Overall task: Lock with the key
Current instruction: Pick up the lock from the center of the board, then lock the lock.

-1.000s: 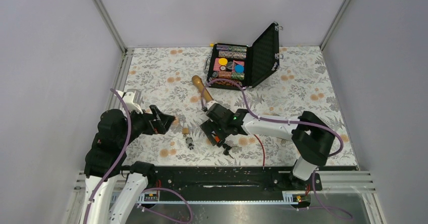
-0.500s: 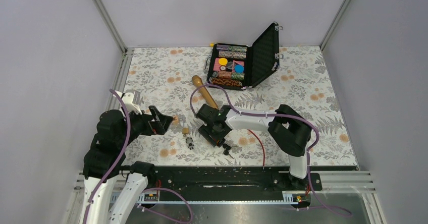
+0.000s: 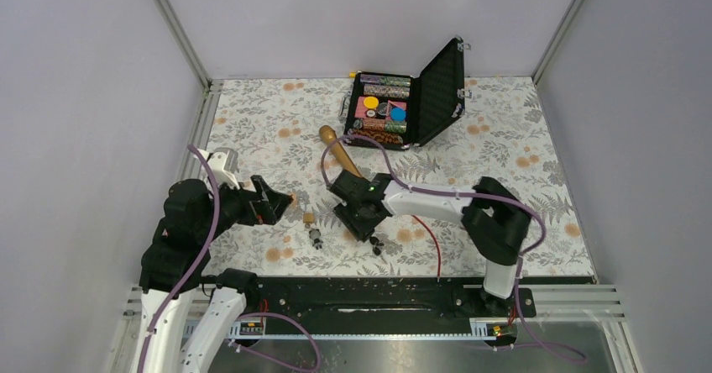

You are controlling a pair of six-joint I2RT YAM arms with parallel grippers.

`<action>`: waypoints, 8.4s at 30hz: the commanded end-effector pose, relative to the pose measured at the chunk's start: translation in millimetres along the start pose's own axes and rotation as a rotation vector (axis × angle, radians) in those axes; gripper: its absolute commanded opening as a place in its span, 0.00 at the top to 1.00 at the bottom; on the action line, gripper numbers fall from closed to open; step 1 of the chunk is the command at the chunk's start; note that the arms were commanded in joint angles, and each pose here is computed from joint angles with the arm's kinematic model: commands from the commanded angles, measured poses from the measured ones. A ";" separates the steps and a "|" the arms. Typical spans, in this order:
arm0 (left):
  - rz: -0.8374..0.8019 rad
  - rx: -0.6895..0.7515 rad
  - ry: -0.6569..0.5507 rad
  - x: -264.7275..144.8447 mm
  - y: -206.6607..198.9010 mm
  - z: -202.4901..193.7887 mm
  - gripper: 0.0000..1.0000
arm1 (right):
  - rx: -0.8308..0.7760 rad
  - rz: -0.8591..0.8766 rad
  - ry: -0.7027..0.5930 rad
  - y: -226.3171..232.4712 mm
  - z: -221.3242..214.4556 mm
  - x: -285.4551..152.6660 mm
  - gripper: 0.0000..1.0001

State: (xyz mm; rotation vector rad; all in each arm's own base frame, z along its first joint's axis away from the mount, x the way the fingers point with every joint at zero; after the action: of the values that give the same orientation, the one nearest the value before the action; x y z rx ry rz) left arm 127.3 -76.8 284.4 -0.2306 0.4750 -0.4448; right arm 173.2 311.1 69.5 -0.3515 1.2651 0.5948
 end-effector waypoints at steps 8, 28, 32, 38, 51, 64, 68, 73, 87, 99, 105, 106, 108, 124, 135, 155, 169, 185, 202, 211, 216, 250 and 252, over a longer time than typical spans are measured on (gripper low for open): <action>-0.231 -0.057 -0.070 0.3 -32.5 22.5 0.01 | 0.561 0.562 -0.613 38.0 65.5 -170.1 0.60; -0.344 -0.025 -0.153 42.2 -57.4 18.5 0.04 | 1.386 0.981 -0.678 41.5 83.6 -219.1 0.66; -0.362 -0.009 -0.169 57.5 -72.5 16.6 0.07 | 1.445 0.990 -0.647 40.7 81.5 -213.1 0.66; -0.299 0.028 -0.204 75.1 -83.4 7.1 0.14 | 1.494 1.010 -0.633 37.7 78.5 -217.2 0.66; -0.271 0.001 -0.346 81.9 -102.3 12.1 0.47 | 1.518 1.022 -0.631 33.1 71.6 -222.9 0.66; -0.239 0.033 -0.294 92.9 -111.4 13.3 1.00 | 1.473 0.996 -0.679 31.1 73.5 -227.9 0.48; -0.241 0.044 -0.318 87.6 -111.1 20.5 1.00 | 1.393 0.957 -0.755 25.4 69.2 -229.7 0.13; -0.245 0.118 -0.339 71.6 -111.2 38.8 1.00 | 1.182 0.824 -0.929 1.5 55.3 -230.0 0.00; -0.700 0.291 -0.157 5.0 -154.1 62.4 1.00 | 0.136 0.862 -0.970 -23.1 18.5 -283.1 0.10; -0.946 0.257 -0.159 -36.5 -177.6 75.2 1.00 | -0.260 1.106 -0.996 3.1 -13.8 -316.0 0.40; -1.003 0.238 -0.170 -43.6 -183.2 78.5 1.00 | -0.304 1.127 -1.015 5.1 -17.1 -327.6 0.59; -1.009 0.236 -0.172 -44.5 -183.9 79.2 1.00 | -0.312 1.134 -1.014 6.0 -18.2 -329.2 0.60; -1.022 0.228 -0.177 -46.0 -185.5 80.6 1.00 | -0.320 1.139 -1.009 6.4 -19.1 -329.7 0.60; -1.027 0.197 -0.176 -41.6 -189.2 82.4 0.61 | -0.191 1.189 -1.135 5.9 -2.7 -357.3 1.00; -0.987 0.190 -0.232 -40.6 -183.5 84.1 0.18 | -0.099 1.222 -1.164 4.5 -2.9 -375.1 1.00; -0.940 0.232 -0.217 -24.8 -185.7 86.7 0.91 | -0.098 1.200 -1.043 6.9 -0.5 -364.7 1.00; -1.028 0.121 -0.106 -6.4 -204.1 76.8 1.00 | -0.153 1.113 -1.104 27.0 3.7 -355.9 1.00; -0.974 0.079 -0.022 20.7 -199.9 52.5 1.00 | -0.075 1.201 -1.092 52.9 21.9 -353.5 1.00; -0.766 0.389 -0.109 -8.5 -149.1 63.1 0.10 | -0.276 0.709 -0.902 -1.3 -44.5 -329.9 1.00; -0.995 0.508 0.066 18.4 -167.2 26.1 0.15 | -0.481 0.779 -0.721 8.9 -59.5 -309.0 1.00; -1.133 0.527 0.154 24.4 -176.1 -0.8 0.21 | -0.481 0.786 -0.680 13.2 -51.2 -301.3 1.00; -1.134 0.520 0.102 30.6 -187.1 1.0 1.00 | -0.286 0.852 -0.687 34.3 -2.7 -312.3 0.88; -1.072 0.492 0.026 30.5 -186.5 12.3 1.00 | -0.203 0.852 -0.712 33.9 2.0 -319.1 0.76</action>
State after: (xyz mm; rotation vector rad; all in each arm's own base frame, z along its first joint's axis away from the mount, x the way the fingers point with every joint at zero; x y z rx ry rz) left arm 76.0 -249.9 299.2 0.0682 0.4596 -1.7126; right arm 87.7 254.1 324.9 0.0739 0.7743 1.4757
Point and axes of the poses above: each gripper's point midway between its finger pads, its own x axis out along the fingers, its own y axis along the line the jaws close on, z = x × y, the point moved 5 cm from there along -x, back along the fingers, and after that the axes turned 8 degrees about x, right-handed, at the moved point
